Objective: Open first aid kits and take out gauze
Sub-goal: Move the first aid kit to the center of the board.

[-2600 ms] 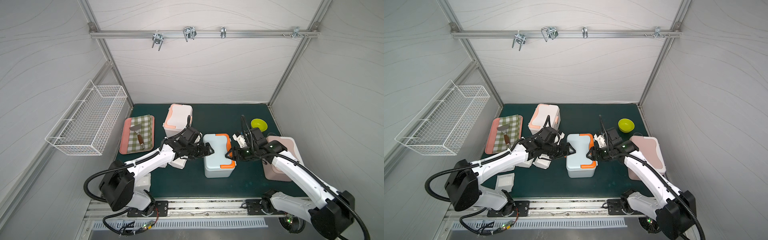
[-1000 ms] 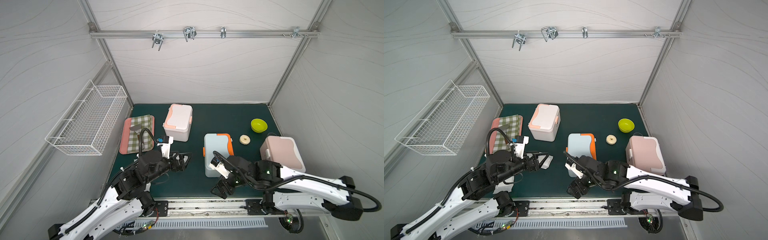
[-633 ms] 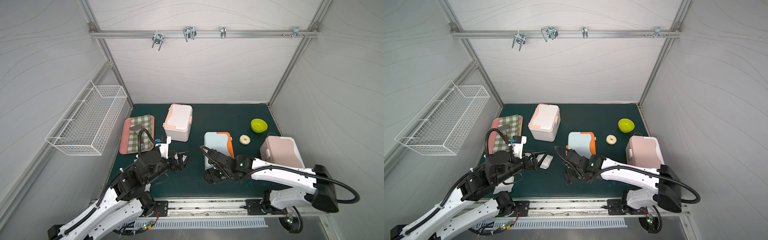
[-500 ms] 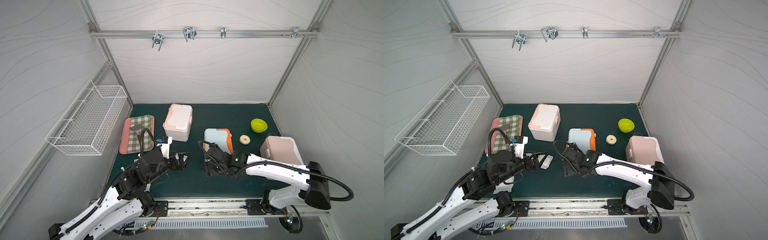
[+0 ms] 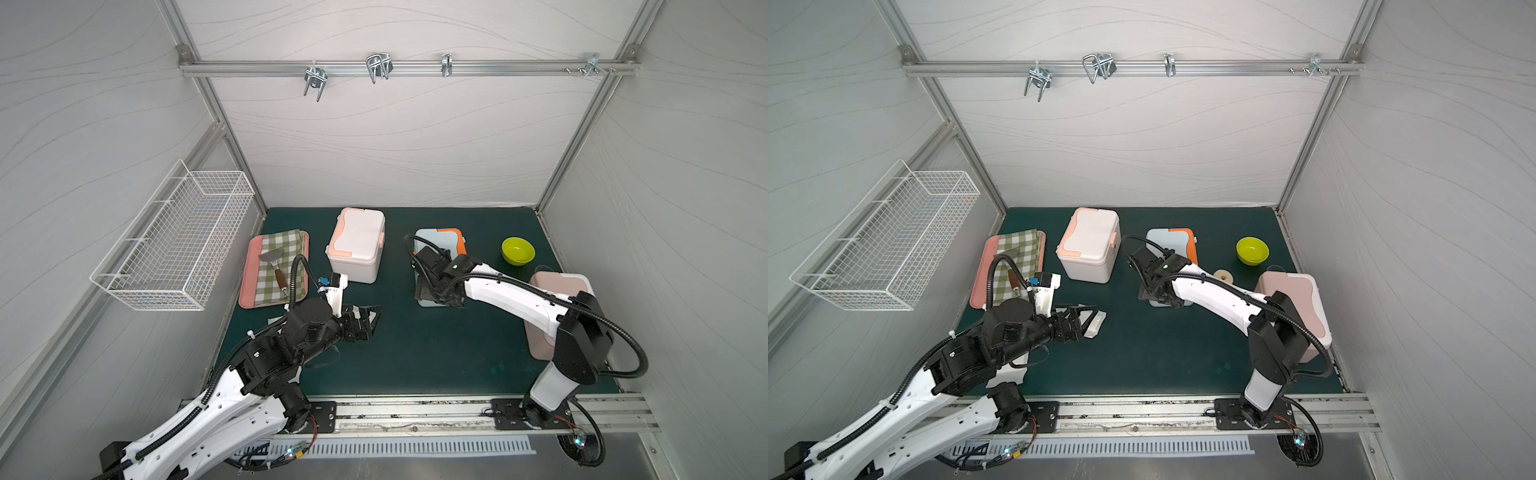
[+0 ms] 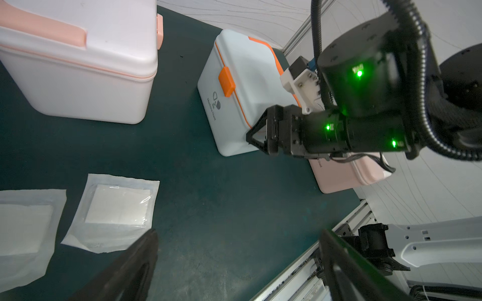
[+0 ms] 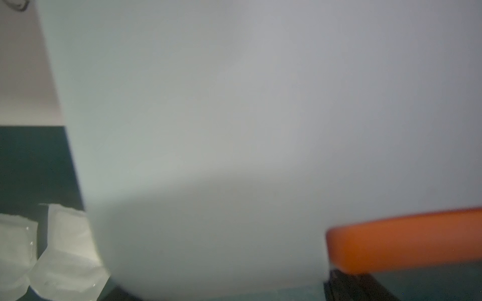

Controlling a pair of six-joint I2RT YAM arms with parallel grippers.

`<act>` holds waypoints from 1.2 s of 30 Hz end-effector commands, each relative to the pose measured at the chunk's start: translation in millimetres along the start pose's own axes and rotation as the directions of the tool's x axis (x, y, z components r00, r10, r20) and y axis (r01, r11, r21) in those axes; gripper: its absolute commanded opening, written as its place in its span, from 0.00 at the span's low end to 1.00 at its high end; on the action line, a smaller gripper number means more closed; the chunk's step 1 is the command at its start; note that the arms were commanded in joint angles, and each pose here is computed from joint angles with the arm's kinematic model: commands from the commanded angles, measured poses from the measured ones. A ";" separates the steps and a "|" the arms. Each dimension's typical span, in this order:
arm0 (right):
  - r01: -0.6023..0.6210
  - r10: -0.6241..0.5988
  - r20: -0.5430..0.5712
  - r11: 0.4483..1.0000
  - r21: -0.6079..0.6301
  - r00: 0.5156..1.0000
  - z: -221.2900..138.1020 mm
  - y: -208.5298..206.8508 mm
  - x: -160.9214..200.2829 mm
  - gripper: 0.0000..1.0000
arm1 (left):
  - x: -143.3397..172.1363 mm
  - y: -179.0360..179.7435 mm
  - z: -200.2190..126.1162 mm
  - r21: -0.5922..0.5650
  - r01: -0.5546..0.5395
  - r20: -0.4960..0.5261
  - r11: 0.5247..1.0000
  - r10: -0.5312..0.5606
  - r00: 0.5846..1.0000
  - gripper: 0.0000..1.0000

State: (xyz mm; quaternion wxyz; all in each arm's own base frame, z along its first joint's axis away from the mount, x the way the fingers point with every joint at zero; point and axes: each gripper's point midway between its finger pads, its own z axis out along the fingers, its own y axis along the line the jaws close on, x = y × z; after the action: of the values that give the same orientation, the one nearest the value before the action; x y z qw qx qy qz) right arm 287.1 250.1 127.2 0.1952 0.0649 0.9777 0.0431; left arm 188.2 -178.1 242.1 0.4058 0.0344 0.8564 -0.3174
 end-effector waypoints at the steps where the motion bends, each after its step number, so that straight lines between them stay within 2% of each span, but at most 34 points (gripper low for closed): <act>1: -0.019 0.019 -0.013 1.000 0.013 1.000 7.1 -12.4 -22.5 0.83 | -16.9 -7.6 -8.2 0.012 0.010 0.051 1.000 -0.010 0.999 0.96; 11: -0.098 0.098 -0.026 0.995 -0.022 0.995 17.9 -38.0 -78.7 0.83 | -11.7 -3.2 -0.1 -0.014 0.026 0.028 1.000 -0.026 0.999 0.96; 22: -0.178 0.176 -0.048 0.983 -0.047 0.983 35.5 -60.6 -124.3 0.83 | -10.5 -8.7 13.8 -0.035 0.017 -0.027 0.999 -0.018 0.999 0.96; 30: -0.198 0.193 -0.070 0.977 -0.076 0.979 35.8 -62.8 -138.3 0.84 | -11.8 -14.2 24.0 -0.040 0.016 -0.053 0.999 -0.018 0.998 0.96; 36: -0.137 0.126 -0.076 0.975 -0.175 0.989 3.6 -53.0 -123.6 0.89 | -14.2 -14.5 27.2 -0.061 -0.003 -0.065 0.998 -0.001 0.998 0.96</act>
State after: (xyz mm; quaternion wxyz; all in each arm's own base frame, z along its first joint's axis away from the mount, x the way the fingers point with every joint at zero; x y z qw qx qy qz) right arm 415.0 176.8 140.1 0.1631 0.1353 0.9699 0.1200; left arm 207.4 -200.1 224.6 0.3612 0.0341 0.8891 -0.2791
